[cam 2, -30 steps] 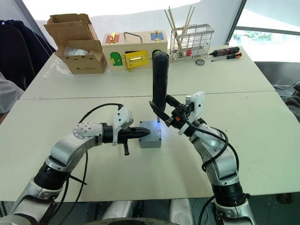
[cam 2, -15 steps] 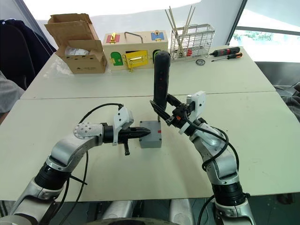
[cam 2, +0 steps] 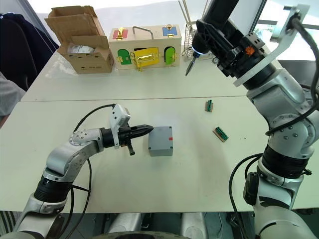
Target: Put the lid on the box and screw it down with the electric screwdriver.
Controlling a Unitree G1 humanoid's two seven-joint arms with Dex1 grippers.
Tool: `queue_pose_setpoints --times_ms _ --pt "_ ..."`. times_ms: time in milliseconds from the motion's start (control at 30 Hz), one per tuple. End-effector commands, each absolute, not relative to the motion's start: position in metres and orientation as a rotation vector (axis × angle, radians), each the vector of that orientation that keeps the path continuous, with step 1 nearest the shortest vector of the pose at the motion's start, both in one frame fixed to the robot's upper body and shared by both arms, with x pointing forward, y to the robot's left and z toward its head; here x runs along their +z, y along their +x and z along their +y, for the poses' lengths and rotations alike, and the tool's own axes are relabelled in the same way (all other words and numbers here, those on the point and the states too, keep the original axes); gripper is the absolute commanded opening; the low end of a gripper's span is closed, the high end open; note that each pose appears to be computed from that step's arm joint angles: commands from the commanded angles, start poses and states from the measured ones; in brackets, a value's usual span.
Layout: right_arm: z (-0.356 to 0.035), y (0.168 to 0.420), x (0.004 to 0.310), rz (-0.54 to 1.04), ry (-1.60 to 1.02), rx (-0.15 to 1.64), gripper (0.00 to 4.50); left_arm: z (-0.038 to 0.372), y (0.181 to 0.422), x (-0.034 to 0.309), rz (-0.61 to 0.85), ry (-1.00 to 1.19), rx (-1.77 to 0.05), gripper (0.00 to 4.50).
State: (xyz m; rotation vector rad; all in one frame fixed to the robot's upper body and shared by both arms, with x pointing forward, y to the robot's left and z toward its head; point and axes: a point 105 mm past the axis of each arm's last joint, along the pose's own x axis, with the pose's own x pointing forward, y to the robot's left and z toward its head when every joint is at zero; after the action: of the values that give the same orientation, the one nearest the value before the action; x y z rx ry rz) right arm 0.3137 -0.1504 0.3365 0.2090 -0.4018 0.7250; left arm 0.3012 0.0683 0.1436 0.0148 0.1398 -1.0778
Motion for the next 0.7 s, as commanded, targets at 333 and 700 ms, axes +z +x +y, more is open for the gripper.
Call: queue_pose_setpoints --times_ms 333,700 --pt "-0.273 0.329 0.273 0.311 -0.052 0.366 1.77 0.055 0.261 0.186 0.099 0.219 -1.328 0.0" --pt "-0.348 0.302 0.192 0.838 -0.027 0.186 1.77 0.027 0.245 0.162 0.112 0.325 -1.431 0.0"
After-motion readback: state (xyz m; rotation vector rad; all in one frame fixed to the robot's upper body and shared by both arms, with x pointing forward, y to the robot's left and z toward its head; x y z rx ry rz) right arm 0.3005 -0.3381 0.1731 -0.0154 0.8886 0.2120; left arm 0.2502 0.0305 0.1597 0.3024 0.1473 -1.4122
